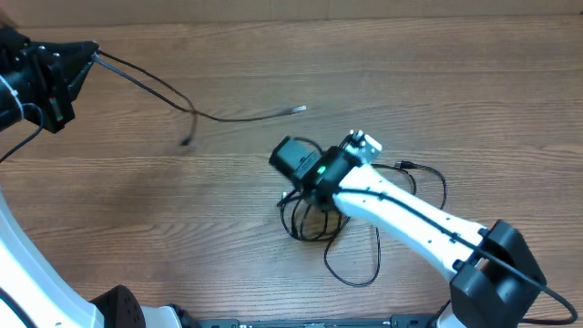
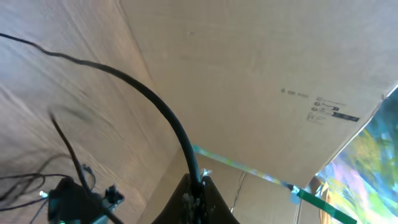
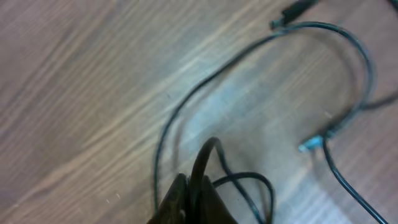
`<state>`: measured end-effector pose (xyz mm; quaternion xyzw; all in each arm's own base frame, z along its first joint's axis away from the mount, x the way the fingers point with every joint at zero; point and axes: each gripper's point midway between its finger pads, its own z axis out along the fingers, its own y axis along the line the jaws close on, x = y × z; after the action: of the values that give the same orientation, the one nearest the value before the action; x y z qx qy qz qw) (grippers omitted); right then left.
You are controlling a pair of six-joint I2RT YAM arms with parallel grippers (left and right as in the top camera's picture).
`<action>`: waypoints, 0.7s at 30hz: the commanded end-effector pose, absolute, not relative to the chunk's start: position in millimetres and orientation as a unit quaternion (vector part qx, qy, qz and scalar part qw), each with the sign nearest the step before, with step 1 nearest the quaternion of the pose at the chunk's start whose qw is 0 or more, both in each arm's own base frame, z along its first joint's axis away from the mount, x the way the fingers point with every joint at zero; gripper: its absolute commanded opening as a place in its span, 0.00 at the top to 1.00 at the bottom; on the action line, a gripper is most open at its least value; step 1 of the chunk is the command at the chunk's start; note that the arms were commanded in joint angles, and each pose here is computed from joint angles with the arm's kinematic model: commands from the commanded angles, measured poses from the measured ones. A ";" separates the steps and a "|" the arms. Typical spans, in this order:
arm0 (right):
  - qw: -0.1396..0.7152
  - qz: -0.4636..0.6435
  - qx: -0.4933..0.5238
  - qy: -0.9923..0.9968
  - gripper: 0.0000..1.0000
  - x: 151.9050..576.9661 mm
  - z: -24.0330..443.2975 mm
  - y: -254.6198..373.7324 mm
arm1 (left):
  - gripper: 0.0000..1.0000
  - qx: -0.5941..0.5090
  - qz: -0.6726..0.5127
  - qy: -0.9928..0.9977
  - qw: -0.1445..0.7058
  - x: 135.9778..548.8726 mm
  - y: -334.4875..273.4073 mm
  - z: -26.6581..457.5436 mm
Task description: Untangle cables
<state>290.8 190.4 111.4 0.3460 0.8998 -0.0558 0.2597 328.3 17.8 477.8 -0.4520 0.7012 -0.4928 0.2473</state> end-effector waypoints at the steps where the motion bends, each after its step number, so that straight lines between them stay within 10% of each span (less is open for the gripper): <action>1: 0.226 -0.032 0.309 0.923 0.96 306.3 111.9 185.6 | 0.96 -0.460 -0.468 0.695 0.295 332.4 36.5 485.0; 5: 0.205 0.006 0.250 0.946 0.86 324.6 109.9 191.5 | 0.96 -0.448 -0.431 0.712 0.325 334.5 45.7 480.1; 10: 0.196 0.031 0.188 0.962 0.01 334.8 110.1 196.9 | 0.96 -0.415 -0.390 0.742 0.354 337.9 46.2 475.1; 21: 0.187 0.030 0.216 0.958 0.00 345.0 108.7 175.5 | 0.96 -0.343 -0.248 0.817 0.393 350.8 44.8 447.8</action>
<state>340.0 184.3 101.6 0.2111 0.9597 0.0216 0.1841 344.5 34.3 452.5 -0.3737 0.7938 -0.3127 0.3639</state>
